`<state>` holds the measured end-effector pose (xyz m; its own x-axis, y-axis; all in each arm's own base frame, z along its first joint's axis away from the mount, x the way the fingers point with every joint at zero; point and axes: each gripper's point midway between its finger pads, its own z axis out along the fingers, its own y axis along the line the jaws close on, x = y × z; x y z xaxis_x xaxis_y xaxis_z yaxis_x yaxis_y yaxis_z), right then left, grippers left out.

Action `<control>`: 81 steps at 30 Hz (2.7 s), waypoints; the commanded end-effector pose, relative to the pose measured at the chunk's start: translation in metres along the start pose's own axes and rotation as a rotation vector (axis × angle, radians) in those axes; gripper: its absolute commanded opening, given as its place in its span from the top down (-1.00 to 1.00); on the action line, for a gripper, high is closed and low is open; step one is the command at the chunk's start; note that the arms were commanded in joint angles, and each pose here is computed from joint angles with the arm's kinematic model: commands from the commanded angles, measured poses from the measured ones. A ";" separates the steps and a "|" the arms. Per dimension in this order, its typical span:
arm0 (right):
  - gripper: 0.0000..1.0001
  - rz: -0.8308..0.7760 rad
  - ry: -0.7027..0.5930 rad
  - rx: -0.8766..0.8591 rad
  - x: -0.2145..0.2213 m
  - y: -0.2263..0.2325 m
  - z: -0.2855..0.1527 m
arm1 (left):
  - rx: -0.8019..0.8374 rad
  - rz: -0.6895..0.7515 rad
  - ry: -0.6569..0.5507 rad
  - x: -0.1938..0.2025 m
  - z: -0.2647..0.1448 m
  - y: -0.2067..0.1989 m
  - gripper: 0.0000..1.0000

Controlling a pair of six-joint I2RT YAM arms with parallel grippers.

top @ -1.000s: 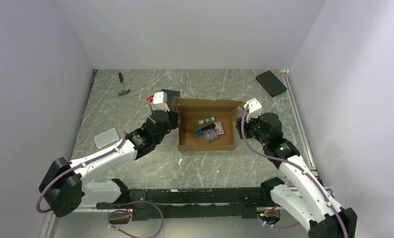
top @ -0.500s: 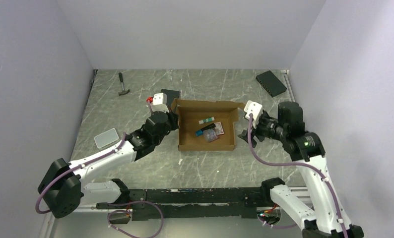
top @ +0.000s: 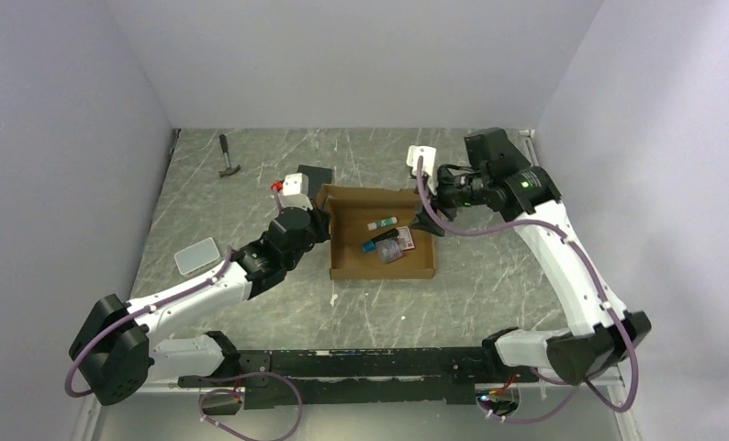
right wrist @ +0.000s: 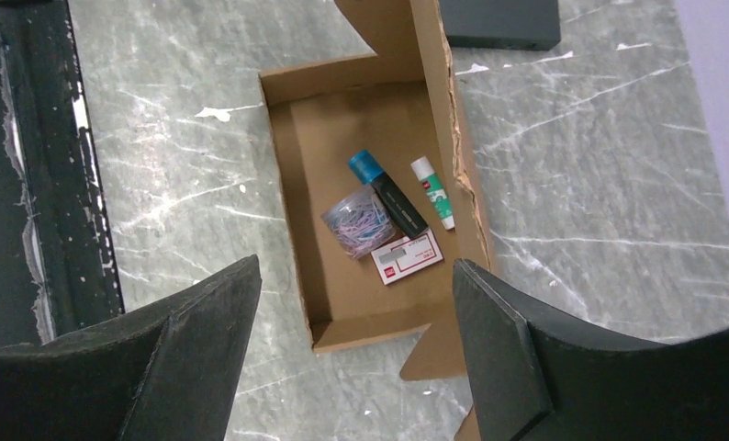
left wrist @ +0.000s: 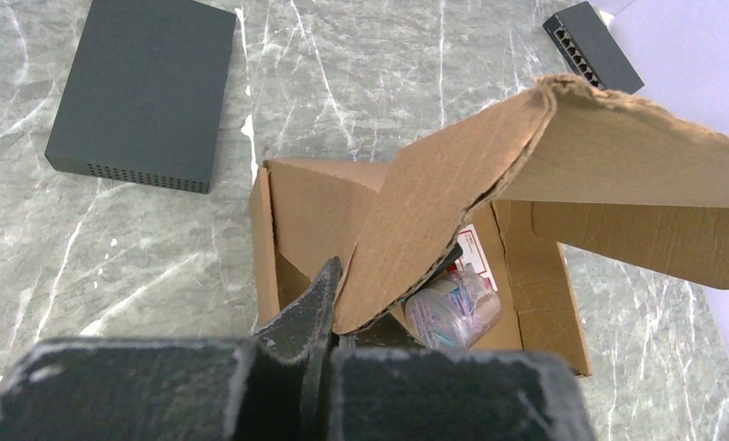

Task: Fold the paper box

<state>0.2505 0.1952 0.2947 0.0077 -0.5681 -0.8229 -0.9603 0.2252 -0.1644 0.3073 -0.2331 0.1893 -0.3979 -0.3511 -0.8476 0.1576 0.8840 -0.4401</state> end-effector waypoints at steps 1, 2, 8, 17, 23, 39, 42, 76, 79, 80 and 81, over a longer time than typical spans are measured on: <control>-0.57 -0.059 0.012 0.062 -0.011 -0.024 0.005 | 0.001 0.029 0.059 0.015 -0.005 0.004 1.00; -0.56 -0.062 0.020 0.068 -0.011 -0.028 0.007 | 0.004 0.030 0.060 0.015 -0.006 0.004 1.00; -0.37 -0.070 0.059 0.037 -0.005 -0.039 0.021 | 0.016 0.032 0.066 0.015 -0.004 0.000 1.00; -0.54 -0.152 -0.075 -0.161 -0.043 0.006 0.000 | 0.016 0.031 0.063 0.013 -0.006 0.000 1.00; -0.65 -0.109 -0.077 -0.055 -0.048 -0.014 0.001 | 0.018 0.030 0.069 0.014 -0.006 -0.001 1.00; 0.53 -0.076 0.126 -0.029 0.008 -0.049 0.041 | 0.032 0.015 0.077 0.014 -0.011 -0.002 0.91; 0.86 -0.108 0.141 -0.036 0.016 -0.044 0.040 | 0.036 0.008 0.083 0.013 -0.015 -0.002 0.70; 0.12 0.044 0.231 -0.322 0.150 0.083 0.091 | 0.298 0.011 0.194 0.021 -0.094 -0.016 -0.68; -0.07 0.047 0.230 -0.346 0.152 0.089 0.089 | 0.254 0.023 0.226 0.030 -0.072 -0.015 -0.68; -0.11 0.049 0.226 -0.359 0.151 0.091 0.089 | 0.247 0.025 0.235 0.032 -0.065 -0.015 -0.68; -0.14 0.050 0.217 -0.371 0.149 0.093 0.088 | 0.245 0.025 0.243 0.032 -0.059 -0.016 -0.67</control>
<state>0.1914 0.1922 0.0944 -0.1088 -0.7716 -0.6268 -0.9909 0.0337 0.1305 0.2147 -0.2269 0.1705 -0.6307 -0.1894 -0.7525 0.3515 0.7948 -0.4947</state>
